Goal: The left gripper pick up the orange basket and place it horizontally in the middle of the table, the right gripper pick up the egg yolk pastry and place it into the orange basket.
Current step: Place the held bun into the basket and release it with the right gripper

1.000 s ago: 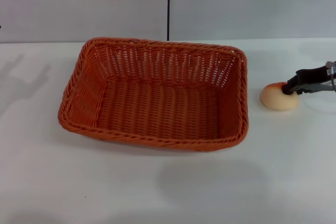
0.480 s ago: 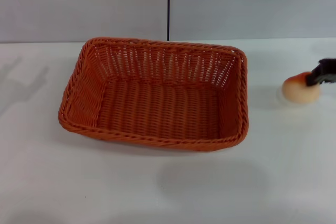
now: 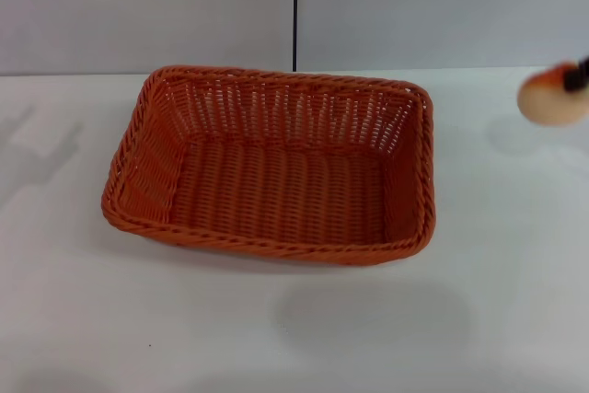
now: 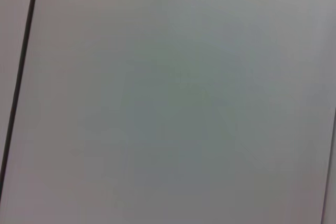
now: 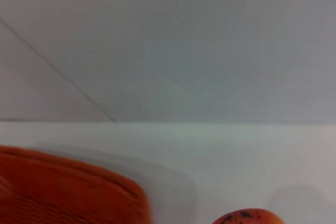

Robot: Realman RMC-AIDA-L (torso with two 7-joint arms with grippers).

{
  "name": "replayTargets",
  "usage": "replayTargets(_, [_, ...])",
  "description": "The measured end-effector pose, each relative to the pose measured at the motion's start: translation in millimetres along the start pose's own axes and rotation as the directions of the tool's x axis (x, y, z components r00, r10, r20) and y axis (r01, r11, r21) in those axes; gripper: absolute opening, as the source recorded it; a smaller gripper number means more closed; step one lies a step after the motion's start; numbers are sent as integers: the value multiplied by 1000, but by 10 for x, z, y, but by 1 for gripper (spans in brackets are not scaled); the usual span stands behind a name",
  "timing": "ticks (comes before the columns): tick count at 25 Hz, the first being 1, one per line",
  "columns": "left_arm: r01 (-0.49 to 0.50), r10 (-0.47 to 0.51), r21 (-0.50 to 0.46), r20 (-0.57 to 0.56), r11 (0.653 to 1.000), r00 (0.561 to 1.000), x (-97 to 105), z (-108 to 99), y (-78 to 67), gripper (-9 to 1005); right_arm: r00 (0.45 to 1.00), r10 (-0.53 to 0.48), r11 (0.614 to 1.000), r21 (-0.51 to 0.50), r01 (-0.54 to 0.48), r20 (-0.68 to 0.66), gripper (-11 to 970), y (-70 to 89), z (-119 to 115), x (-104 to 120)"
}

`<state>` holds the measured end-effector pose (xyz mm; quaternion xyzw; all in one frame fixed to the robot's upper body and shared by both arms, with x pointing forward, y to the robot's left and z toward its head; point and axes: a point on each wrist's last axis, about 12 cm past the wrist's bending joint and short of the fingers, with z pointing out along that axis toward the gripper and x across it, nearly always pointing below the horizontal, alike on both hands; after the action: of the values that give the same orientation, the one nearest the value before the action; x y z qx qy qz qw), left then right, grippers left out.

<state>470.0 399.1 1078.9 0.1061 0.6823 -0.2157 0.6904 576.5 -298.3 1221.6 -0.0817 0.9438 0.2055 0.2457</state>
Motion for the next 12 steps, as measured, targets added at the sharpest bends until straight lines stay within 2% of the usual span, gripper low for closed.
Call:
replayTargets(3, [-25,25,2,-1,1000,1000,29,-71,-27,815,998,-46,996,-73,50,53,33,173,-48,-153])
replayTargets(4, [-25,25,2,-1,1000,1000,29,-71,-27,815,998,-46,996,-73,50,53,32,173,-48,-153])
replayTargets(6, [-32,32,3,-1,999,999,36,-97,-35,815,995,-70,991,-110,78,76,31,275,-33,-246])
replayTargets(7, [-32,32,1,-2,999,999,43,-115,-38,815,993,-84,987,-132,95,88,30,335,-21,-298])
replayTargets(8, [-30,30,-3,-5,1000,1000,54,-152,-41,815,988,-112,976,-177,130,108,29,469,14,-391])
replayTargets(9, [-30,30,-3,-5,1000,1000,54,-152,-41,815,988,-112,976,-177,130,108,29,469,14,-391])
replayTargets(12, [-24,24,-9,-9,1000,1000,73,-198,-50,815,979,-159,950,-249,187,127,30,712,121,-495])
